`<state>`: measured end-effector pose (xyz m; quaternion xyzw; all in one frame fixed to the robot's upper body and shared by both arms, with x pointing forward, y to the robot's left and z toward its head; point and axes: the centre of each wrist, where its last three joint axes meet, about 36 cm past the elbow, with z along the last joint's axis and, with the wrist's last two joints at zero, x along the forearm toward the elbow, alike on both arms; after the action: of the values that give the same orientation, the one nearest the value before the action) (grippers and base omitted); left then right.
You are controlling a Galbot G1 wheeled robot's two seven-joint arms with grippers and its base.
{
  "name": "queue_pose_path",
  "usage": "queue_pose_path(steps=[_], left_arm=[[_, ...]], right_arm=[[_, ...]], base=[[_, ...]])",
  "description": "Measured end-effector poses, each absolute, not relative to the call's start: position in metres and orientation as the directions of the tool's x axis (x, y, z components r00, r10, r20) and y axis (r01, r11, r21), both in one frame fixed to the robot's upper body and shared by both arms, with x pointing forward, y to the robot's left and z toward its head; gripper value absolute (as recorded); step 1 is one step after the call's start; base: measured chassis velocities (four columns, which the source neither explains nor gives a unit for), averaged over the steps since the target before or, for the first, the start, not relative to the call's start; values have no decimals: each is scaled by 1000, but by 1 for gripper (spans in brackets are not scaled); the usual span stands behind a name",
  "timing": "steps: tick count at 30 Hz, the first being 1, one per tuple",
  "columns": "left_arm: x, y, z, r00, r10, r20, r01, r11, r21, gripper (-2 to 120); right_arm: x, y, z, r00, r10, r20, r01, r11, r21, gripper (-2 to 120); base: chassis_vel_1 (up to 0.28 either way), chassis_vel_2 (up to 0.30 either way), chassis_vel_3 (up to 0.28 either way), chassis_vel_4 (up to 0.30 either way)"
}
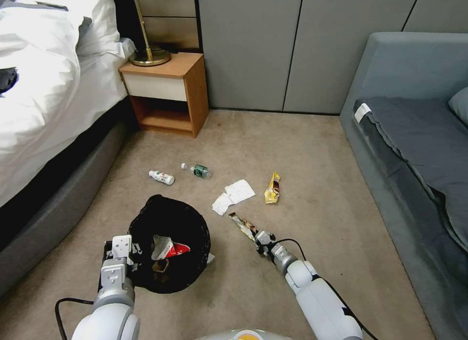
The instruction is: Pick up the trash bin, then pick up the garbage from the floor and place it into the trash bin.
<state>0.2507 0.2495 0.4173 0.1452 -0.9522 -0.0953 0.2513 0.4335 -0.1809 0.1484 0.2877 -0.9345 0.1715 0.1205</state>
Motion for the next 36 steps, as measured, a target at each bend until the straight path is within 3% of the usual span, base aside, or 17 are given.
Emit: queue_pose_path(steps=[6, 8, 15, 24, 36], left_arm=[[252, 249, 416, -832, -320, 453, -223, 941, 255, 1], [252, 250, 416, -833, -318, 454, -219, 941, 257, 1], [253, 249, 415, -833, -311, 457, -212, 943, 256, 1], [253, 248, 414, -833, -309, 459, -210, 944, 255, 1], [253, 243, 413, -834, -300, 463, -205, 947, 246, 1]], right_arm=[[437, -166, 196, -839, -524, 148, -545, 806, -232, 0], [436, -150, 242, -834, -552, -13, -540, 820, -191, 0], [400, -110, 306, -704, -677, -215, -669, 733, -121, 0], [347, -57, 310, -570, -787, -237, -796, 600, -81, 0], [343, -37, 268, -556, -822, -123, -822, 565, -66, 0]], base=[[0, 0, 0, 0], [0, 0, 0, 0], [0, 0, 0, 0], [0, 0, 0, 0], [0, 0, 0, 0]])
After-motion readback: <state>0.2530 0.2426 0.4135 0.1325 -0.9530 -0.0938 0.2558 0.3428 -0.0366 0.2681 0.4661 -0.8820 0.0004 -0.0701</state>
